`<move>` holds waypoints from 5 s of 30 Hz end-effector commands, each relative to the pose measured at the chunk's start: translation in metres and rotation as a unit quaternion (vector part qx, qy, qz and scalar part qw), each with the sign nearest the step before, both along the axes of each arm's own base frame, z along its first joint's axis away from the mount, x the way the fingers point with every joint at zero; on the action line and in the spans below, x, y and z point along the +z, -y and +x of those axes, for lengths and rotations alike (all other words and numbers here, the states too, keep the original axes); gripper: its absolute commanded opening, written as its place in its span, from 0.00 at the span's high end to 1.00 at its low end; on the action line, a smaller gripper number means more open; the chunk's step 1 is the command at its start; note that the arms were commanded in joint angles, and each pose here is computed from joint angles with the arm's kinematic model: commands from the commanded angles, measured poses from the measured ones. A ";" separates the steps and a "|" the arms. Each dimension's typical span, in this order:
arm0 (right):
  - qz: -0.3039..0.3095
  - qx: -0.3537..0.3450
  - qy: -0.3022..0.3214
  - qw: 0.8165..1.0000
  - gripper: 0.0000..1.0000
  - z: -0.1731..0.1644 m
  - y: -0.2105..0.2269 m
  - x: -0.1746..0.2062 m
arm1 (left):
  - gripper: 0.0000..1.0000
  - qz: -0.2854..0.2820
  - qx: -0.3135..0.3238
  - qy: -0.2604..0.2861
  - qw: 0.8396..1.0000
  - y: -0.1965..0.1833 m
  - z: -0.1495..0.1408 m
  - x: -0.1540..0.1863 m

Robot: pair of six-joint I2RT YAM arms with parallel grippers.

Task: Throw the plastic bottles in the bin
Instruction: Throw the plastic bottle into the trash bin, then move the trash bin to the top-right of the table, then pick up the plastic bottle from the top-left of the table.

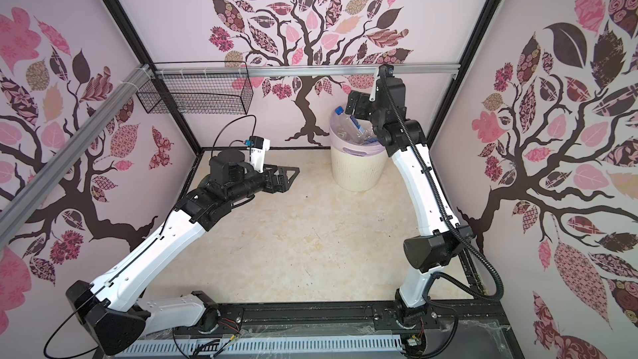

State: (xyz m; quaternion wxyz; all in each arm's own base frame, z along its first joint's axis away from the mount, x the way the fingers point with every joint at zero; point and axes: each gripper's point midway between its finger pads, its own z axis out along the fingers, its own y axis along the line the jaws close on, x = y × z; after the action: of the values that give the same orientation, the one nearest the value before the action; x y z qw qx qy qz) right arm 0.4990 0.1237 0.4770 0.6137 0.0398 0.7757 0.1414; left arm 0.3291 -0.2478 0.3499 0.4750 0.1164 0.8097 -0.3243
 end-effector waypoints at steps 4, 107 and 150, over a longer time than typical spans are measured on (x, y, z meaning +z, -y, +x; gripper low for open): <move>0.016 0.049 -0.053 0.997 0.00 0.028 -0.028 -0.037 | 0.02 0.011 0.008 -0.009 1.000 -0.004 -0.002 -0.010; -0.086 0.250 -0.101 0.959 0.00 -0.069 -0.215 -0.177 | 0.06 -0.088 0.387 -0.326 0.858 -0.196 0.206 -0.253; -0.091 0.252 -0.106 0.958 0.01 -0.080 -0.206 -0.191 | 0.46 -0.130 0.361 -0.362 0.850 -0.190 0.211 -0.311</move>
State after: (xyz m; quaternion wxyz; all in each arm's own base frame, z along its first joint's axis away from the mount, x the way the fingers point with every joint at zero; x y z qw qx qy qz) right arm 0.4256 0.3303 0.2697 0.4634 -0.2051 0.8392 0.1975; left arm 0.5596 -0.0546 0.0444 0.2606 -0.3748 0.8551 -0.2457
